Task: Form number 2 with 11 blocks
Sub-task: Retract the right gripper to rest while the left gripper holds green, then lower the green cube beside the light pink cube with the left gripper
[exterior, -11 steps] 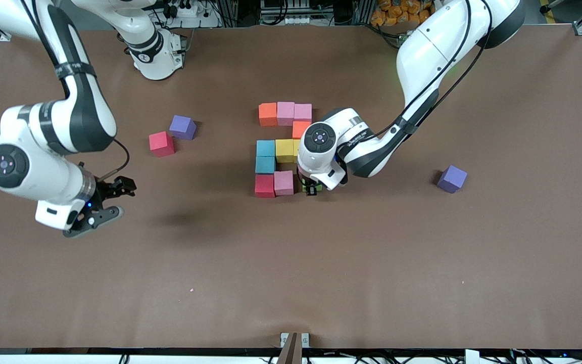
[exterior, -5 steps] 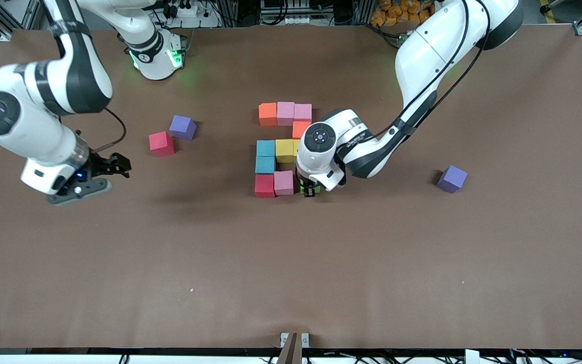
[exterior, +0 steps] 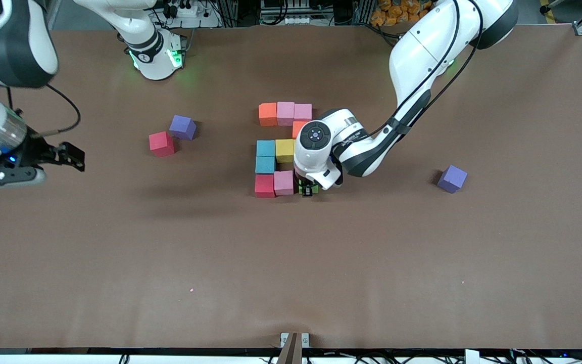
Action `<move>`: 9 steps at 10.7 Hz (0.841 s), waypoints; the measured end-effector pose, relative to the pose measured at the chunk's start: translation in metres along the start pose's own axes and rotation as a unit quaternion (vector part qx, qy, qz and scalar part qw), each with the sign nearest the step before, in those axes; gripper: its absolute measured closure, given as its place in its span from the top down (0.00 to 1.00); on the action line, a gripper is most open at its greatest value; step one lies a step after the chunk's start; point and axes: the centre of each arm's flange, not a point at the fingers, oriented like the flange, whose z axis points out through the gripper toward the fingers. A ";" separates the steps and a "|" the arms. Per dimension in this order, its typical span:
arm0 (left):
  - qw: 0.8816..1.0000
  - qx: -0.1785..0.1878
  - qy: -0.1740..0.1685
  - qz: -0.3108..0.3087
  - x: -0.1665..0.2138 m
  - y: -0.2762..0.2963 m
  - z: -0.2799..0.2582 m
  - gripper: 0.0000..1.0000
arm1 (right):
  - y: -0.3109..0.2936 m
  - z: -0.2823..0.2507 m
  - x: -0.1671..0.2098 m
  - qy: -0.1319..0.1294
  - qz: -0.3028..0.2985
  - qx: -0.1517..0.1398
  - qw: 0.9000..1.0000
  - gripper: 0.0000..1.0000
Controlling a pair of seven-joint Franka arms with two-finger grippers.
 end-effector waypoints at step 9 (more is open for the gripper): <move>1.000 -0.009 -0.011 -0.002 0.000 0.004 0.001 0.59 | 0.060 -0.040 -0.029 -0.026 -0.008 0.055 0.998 1.00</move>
